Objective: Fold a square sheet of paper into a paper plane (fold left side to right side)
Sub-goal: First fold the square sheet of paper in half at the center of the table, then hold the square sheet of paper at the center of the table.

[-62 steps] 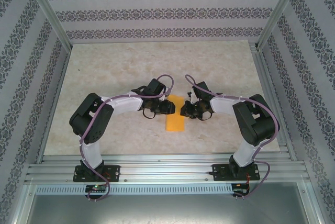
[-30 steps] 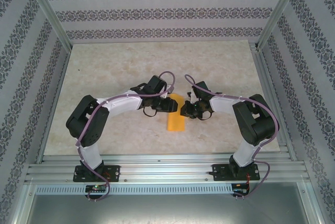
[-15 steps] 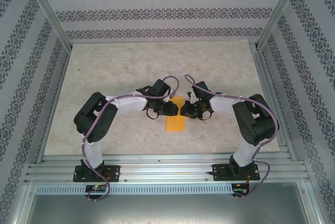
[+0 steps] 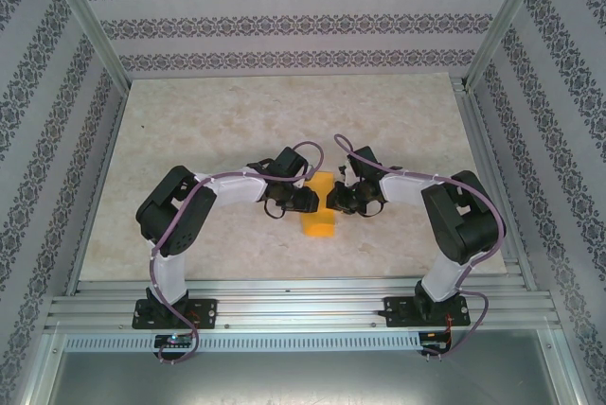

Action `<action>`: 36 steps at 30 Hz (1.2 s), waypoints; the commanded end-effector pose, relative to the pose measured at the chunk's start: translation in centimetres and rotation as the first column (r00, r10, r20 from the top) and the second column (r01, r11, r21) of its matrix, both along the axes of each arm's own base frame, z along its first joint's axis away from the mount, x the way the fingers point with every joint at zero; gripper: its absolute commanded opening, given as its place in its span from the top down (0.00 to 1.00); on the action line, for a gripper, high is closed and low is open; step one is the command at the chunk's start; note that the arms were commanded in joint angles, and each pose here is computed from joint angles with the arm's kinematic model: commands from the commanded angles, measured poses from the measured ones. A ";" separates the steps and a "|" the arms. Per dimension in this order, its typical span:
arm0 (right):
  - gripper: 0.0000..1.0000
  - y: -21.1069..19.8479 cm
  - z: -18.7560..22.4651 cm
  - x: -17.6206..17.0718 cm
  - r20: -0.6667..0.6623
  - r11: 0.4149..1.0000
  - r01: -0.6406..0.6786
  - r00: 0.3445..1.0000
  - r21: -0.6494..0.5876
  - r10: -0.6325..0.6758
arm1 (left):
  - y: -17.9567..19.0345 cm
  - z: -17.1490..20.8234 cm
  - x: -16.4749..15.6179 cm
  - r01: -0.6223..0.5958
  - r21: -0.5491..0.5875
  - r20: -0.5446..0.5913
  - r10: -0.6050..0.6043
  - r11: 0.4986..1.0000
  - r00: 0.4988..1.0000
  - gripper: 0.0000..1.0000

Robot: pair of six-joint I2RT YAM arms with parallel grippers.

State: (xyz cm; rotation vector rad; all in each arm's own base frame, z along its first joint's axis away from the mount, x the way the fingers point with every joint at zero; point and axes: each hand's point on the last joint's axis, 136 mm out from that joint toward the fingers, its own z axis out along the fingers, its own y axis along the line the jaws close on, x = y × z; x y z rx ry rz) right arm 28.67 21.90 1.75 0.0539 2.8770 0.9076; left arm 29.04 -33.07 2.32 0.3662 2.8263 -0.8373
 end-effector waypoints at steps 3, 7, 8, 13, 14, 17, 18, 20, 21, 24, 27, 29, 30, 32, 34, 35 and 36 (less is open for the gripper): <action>0.85 0.3 4.9 3.0 0.129 0.997 0.014 0.991 0.075 -0.023 | 1.7 -2.9 -2.0 0.023 0.077 -0.056 -0.019 0.997 0.998 0.64; 0.85 1.1 5.6 4.8 0.145 0.993 0.036 0.988 0.112 -0.053 | 1.7 -2.9 -1.9 0.021 0.071 -0.056 -0.017 0.997 0.998 0.64; 0.85 1.5 5.5 5.2 0.140 0.992 0.038 0.989 0.124 -0.055 | 1.7 -3.0 -1.9 0.020 0.072 -0.055 -0.016 0.997 0.998 0.64; 0.86 3.3 4.8 6.7 0.135 0.988 0.041 0.989 0.148 -0.062 | 1.8 -3.0 -2.0 0.022 0.077 -0.054 -0.018 0.997 0.998 0.64; 0.86 3.7 4.6 6.9 0.128 0.988 0.040 0.990 0.148 -0.059 | 1.8 -3.0 -2.0 0.021 0.077 -0.055 -0.017 0.997 0.998 0.64; 0.86 4.2 3.7 7.2 0.104 0.987 0.046 0.993 0.154 -0.062 | 1.6 -2.9 -1.9 0.024 0.073 -0.053 -0.020 0.997 0.998 0.64; 0.86 4.3 3.3 7.2 0.097 0.987 0.048 0.993 0.155 -0.063 | 1.6 -2.9 -2.0 0.025 0.072 -0.052 -0.022 0.997 0.998 0.64; 0.86 4.5 2.7 7.2 0.089 0.988 0.049 0.994 0.148 -0.063 | 1.6 -2.9 -2.0 0.028 0.069 -0.052 -0.024 0.997 0.998 0.64; 0.86 4.5 2.3 7.2 0.082 0.989 0.053 0.995 0.135 -0.064 | 1.6 -2.9 -2.1 0.032 0.067 -0.052 -0.029 0.997 0.998 0.64; 0.86 3.8 0.6 7.1 0.056 0.995 0.067 0.996 0.078 -0.071 | 1.7 -2.9 -2.3 0.047 0.068 -0.046 -0.044 0.997 0.998 0.64; 0.86 3.2 -0.9 6.8 0.031 0.997 0.077 0.996 0.028 -0.078 | 1.8 -2.6 -2.7 0.073 0.061 -0.036 -0.071 0.995 0.997 0.63; 0.86 2.9 -1.7 6.6 0.017 0.997 0.080 0.997 0.000 -0.080 | 1.8 -2.4 -3.2 0.100 0.052 -0.033 -0.098 0.994 0.995 0.62; 0.86 2.7 -1.9 6.5 0.016 0.996 0.084 0.996 -0.012 -0.084 | 1.7 -2.3 -3.5 0.116 0.045 -0.030 -0.115 0.992 0.993 0.62; 0.86 2.5 -2.4 6.4 0.009 0.996 0.087 0.996 -0.027 -0.087 | 1.6 -1.9 -4.1 0.150 0.027 -0.021 -0.149 0.988 0.989 0.62; 0.87 2.4 -2.6 6.2 0.007 0.995 0.089 0.996 -0.036 -0.089 | 1.4 -1.6 -4.9 0.188 0.009 -0.010 -0.188 0.982 0.982 0.62; 0.87 2.3 -2.7 6.2 0.004 0.995 0.090 0.996 -0.039 -0.090 | 1.3 -1.4 -5.2 0.208 0.002 -0.004 -0.208 0.978 0.978 0.62; 0.87 2.3 -2.8 6.1 0.002 0.995 0.090 0.996 -0.043 -0.090 | 1.3 -1.3 -5.5 0.224 -0.003 0.003 -0.224 0.975 0.975 0.62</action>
